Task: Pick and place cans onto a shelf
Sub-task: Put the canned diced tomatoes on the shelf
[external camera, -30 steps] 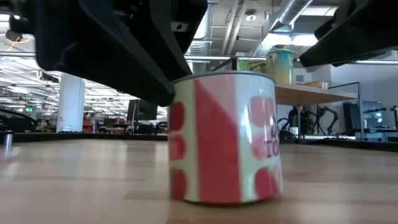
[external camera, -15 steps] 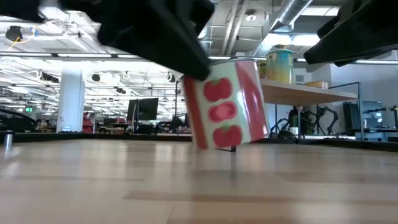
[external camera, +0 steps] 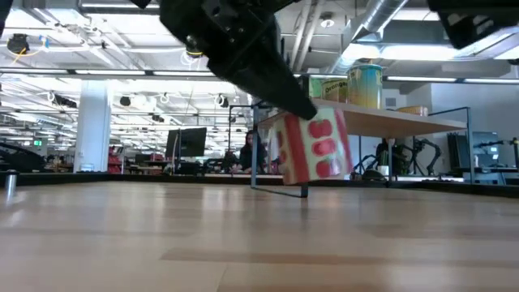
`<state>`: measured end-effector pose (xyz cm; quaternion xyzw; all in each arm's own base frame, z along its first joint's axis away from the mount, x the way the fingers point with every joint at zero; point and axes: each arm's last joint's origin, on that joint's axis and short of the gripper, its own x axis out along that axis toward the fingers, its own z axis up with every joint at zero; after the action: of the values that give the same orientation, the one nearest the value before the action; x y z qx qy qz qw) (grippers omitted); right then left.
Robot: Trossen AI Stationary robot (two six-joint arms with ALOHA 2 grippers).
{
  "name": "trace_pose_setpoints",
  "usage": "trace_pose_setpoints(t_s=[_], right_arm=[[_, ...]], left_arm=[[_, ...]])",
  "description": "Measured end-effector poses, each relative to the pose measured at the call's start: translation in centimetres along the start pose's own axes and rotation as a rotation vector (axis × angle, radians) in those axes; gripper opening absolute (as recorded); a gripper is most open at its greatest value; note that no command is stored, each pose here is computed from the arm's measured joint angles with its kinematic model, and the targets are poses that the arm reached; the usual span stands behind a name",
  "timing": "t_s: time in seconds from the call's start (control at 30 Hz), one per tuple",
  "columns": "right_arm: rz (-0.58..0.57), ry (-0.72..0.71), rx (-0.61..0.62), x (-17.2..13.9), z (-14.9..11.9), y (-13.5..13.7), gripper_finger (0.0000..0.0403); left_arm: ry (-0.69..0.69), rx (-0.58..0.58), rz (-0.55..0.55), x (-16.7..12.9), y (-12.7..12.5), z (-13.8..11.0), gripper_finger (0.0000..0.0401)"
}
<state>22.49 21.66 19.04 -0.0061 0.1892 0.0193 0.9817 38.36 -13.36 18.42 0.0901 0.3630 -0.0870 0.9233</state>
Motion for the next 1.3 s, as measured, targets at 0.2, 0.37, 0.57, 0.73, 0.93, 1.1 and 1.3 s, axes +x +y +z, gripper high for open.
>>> trace_pose_setpoints(t_s=[0.2,0.37,0.57,0.73,0.93,1.1,1.3], right_arm=[[-0.003,-0.010,-0.018,-0.4,0.0,0.3,0.0011],[-0.004,-0.009,-0.019,-0.4,0.0,0.3,0.0011],[-0.006,-0.010,-0.018,-0.4,0.0,0.3,0.0011],[-0.006,-0.010,-0.018,-0.4,0.0,0.3,0.0011],[-0.006,-0.008,-0.017,-0.4,0.0,0.3,0.0011],[-0.012,-0.002,-0.004,-0.3,0.0,0.1,0.0011],[-0.014,0.023,0.050,0.8,-0.1,-0.7,0.0011]], left_arm=[[-0.012,-0.017,-0.030,0.2,1.0,0.1,0.0014],[-0.015,-0.016,-0.026,0.2,1.0,0.2,0.0024],[-0.015,-0.016,-0.025,0.2,1.0,0.2,0.0042],[-0.006,0.001,-0.020,0.2,1.0,0.1,0.0062],[0.007,0.048,0.039,-0.8,0.6,0.2,0.0062],[-0.022,0.038,0.022,-1.4,-0.6,-1.5,0.0031],[-0.184,-0.028,-0.021,-2.5,-1.0,-4.5,0.0003]])
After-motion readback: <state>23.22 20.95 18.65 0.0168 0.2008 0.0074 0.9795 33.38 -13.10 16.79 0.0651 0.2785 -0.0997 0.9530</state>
